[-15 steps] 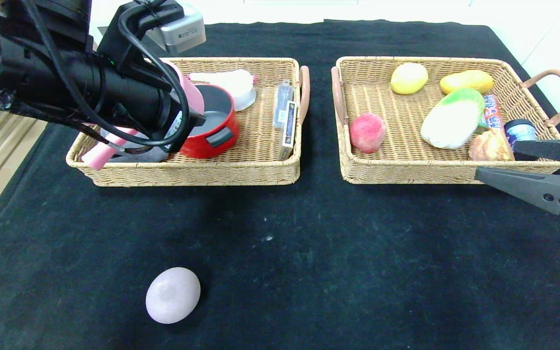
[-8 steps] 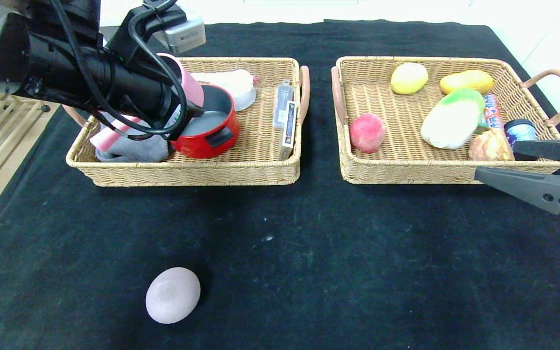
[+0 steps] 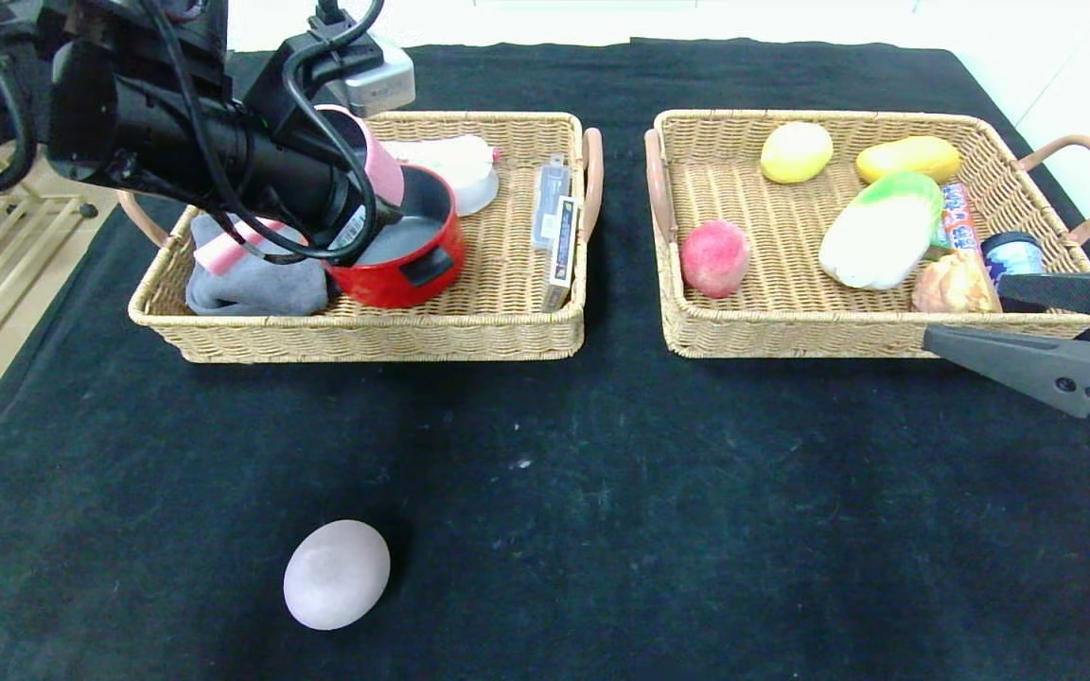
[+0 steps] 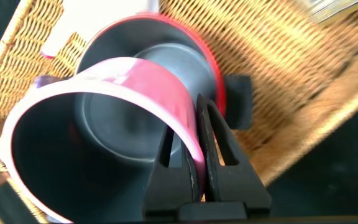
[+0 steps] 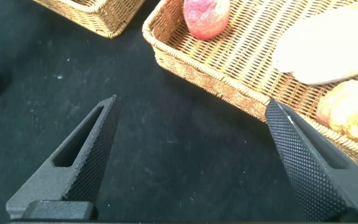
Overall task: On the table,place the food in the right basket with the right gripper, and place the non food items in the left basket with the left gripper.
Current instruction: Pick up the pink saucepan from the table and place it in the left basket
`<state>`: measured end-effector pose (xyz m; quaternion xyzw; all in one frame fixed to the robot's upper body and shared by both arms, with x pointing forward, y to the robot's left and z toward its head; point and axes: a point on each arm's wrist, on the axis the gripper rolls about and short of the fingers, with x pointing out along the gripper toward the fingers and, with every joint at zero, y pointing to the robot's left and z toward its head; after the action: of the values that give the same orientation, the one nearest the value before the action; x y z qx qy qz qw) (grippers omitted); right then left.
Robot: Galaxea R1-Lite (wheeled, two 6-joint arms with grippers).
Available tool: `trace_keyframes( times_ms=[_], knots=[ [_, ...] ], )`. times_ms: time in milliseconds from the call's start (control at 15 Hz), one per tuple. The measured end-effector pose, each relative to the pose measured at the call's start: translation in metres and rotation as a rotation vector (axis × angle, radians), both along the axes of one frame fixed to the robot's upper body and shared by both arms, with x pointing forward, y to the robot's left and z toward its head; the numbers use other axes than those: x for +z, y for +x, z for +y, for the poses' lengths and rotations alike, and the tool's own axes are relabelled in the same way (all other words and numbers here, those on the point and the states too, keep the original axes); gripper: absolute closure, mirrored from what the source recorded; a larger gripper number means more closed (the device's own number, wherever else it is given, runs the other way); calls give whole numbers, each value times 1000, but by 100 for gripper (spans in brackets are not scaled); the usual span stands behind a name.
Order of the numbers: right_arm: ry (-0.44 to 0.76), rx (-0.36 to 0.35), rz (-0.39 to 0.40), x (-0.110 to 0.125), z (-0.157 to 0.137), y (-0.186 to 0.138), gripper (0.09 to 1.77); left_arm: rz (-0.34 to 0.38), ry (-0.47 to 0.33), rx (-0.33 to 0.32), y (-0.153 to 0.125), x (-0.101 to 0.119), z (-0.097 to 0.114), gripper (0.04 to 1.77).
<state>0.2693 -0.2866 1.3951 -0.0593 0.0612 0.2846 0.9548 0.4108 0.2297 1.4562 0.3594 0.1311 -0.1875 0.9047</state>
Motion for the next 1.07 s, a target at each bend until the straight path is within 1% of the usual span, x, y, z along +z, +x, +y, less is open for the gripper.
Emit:
trace_keyframes(
  times_ms=[400,600,733,933,1067],
  knots=[
    [-2,0,6,-1,1,2,15,1,28,11,11,-6,4,163],
    [-12,0,54,-11,4,15,15,2,30,16,11,-7,4,119],
    [-8,0,34,-6,2,10,15,4,31,19,12,-7,4,93],
    [-2,0,11,-2,1,4,15,4,31,18,11,-7,4,66],
    [-1,0,6,-1,0,2,15,3,30,18,10,-6,4,54]
  ],
)
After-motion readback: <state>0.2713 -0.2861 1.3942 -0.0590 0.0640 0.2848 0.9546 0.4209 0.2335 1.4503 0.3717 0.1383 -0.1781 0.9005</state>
